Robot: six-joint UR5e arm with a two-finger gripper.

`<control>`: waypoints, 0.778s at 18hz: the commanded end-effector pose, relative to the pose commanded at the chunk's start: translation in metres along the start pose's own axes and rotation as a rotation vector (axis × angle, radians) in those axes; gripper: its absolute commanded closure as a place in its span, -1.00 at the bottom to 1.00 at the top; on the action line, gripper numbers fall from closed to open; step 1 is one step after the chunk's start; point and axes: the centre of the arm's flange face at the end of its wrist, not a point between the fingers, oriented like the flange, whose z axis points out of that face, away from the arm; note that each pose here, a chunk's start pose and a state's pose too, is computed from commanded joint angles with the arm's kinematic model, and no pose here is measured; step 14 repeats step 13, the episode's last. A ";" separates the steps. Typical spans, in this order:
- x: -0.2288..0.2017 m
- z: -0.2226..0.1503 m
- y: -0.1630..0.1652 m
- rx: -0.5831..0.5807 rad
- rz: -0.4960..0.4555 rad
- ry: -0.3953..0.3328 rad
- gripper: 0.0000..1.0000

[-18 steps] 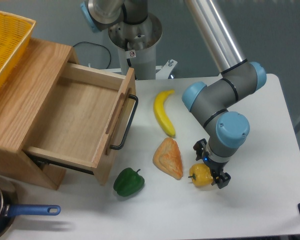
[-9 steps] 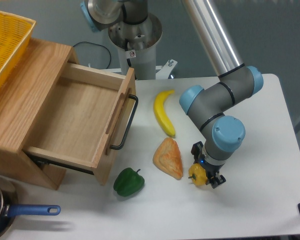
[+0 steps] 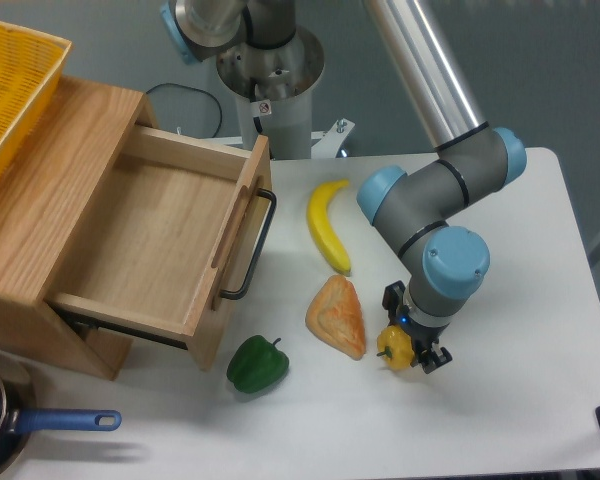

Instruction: Pick up the yellow pepper

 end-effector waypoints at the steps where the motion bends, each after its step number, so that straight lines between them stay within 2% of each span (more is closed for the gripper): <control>1: 0.000 -0.008 0.000 -0.002 -0.010 -0.011 0.42; 9: 0.006 -0.067 0.007 -0.023 -0.060 -0.088 0.41; 14: 0.011 -0.083 0.018 -0.106 -0.075 -0.085 0.40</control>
